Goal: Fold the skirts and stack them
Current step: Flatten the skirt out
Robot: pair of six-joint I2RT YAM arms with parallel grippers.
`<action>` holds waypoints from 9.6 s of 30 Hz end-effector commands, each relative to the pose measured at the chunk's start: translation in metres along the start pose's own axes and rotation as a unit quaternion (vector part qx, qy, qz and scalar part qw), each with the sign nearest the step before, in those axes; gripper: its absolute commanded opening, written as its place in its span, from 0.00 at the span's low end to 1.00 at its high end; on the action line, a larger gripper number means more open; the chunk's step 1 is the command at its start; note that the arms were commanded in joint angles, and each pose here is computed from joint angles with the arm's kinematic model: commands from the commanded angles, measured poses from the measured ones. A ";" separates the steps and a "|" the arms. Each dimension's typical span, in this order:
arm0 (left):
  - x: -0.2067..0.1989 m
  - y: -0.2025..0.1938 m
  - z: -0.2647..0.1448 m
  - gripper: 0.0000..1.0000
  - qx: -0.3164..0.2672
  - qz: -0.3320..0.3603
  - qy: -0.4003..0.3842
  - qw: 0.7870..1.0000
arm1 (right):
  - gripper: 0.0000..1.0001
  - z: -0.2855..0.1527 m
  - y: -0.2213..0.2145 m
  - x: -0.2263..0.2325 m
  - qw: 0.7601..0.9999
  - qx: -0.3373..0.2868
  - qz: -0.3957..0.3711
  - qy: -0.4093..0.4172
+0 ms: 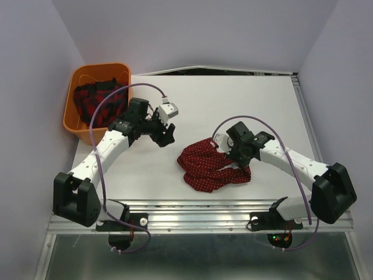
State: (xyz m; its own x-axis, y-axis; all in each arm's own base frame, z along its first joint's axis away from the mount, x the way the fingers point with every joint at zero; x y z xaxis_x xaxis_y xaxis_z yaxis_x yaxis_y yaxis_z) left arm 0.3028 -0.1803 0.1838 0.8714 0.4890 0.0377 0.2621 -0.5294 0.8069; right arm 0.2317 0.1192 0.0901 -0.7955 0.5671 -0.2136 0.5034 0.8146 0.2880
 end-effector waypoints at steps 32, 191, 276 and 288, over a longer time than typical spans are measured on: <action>-0.072 0.019 0.014 0.00 -0.071 0.033 -0.145 0.986 | 0.01 -0.118 0.048 -0.034 0.967 -0.230 0.107 -0.005; 0.105 0.006 0.099 0.00 -0.025 -0.381 0.117 0.917 | 0.35 0.023 0.087 0.015 0.937 -0.237 0.199 0.159; -0.030 0.008 -0.040 0.00 -0.011 0.076 0.033 0.996 | 0.01 -0.050 -0.062 -0.098 0.966 0.137 0.196 0.094; 0.009 -0.013 0.045 0.00 0.070 -0.126 0.054 0.988 | 0.10 0.019 0.030 -0.098 0.949 0.123 0.276 0.086</action>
State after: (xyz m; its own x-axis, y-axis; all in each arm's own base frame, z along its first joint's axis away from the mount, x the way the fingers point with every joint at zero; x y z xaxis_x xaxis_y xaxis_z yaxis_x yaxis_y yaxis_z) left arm 0.2975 -0.2004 0.1524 0.8183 0.5732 -0.0427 0.4193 -0.5445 0.7264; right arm 0.3061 0.0762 0.0988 -0.5089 0.8543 0.1061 0.8602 0.5092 0.0258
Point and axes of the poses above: each gripper's point midway between its finger pads, its own z axis out along the fingers, its own x axis along the line the jaws close on, y = z × x, the point moved 1 cm from there along -z, back along the fingers, and after that the axes turned 8 degrees about z, right-handed, at the moved point
